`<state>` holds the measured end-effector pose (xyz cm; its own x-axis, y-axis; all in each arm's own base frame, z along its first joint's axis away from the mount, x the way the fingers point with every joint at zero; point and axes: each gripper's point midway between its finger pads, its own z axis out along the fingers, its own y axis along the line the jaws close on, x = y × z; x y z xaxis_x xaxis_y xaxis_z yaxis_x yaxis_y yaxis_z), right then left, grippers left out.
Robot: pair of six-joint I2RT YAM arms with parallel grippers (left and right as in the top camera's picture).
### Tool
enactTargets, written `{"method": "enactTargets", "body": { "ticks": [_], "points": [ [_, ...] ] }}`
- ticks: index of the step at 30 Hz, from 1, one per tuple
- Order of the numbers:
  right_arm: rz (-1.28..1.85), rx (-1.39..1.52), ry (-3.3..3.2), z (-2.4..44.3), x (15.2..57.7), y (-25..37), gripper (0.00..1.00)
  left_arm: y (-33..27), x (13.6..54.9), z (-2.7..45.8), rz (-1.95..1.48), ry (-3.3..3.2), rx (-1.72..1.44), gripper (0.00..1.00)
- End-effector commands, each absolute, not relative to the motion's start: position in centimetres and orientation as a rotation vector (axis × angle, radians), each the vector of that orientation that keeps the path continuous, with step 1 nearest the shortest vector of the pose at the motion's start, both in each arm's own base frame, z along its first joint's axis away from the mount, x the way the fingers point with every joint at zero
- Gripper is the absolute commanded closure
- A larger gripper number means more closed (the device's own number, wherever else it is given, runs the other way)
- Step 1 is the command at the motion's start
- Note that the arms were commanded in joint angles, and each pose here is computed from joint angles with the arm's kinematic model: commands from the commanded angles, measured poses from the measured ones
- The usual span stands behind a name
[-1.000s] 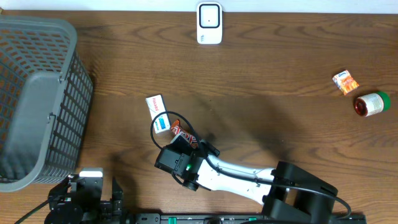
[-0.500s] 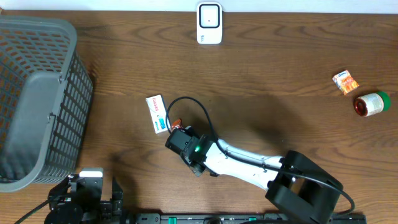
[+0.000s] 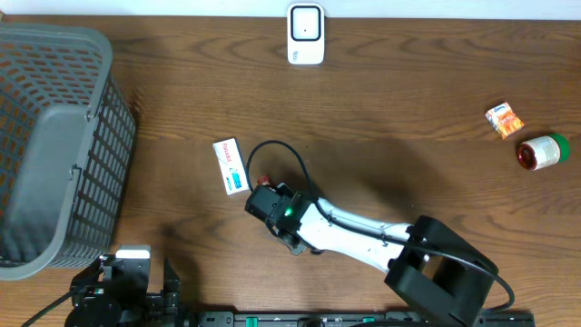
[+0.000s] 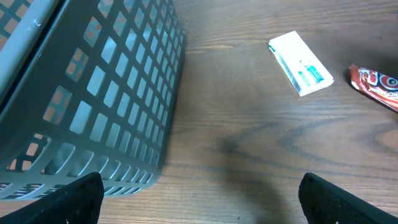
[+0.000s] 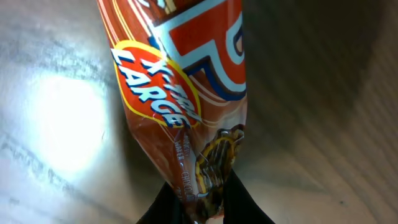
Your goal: Scan the item barcode
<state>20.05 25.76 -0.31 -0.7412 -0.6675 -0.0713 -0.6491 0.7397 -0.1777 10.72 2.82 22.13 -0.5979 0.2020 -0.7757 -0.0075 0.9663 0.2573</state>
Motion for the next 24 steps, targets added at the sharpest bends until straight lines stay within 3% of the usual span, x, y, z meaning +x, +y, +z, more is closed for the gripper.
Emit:
{"method": "enactTargets", "body": {
  "ticks": [1,6,9,14,24],
  "points": [
    [0.336,-1.33,2.992,-0.5,14.2,28.7,0.99,2.7,10.7,22.3,0.281,2.185,0.141,0.01],
    [1.22,-1.386,2.858,6.2,12.3,32.5,0.99,2.7,10.7,22.3,0.281,2.185,0.141,0.01],
    [1.414,-1.203,2.876,7.3,14.2,31.7,0.99,2.7,10.7,22.3,0.281,2.185,0.141,0.01],
    [1.574,-0.913,2.908,8.1,17.7,30.0,0.97,2.7,10.7,22.3,0.281,2.185,0.141,0.01],
    [1.569,-0.259,3.223,3.0,21.3,26.1,0.98,2.7,10.7,22.3,0.281,2.185,0.141,0.01]
  ]
}}
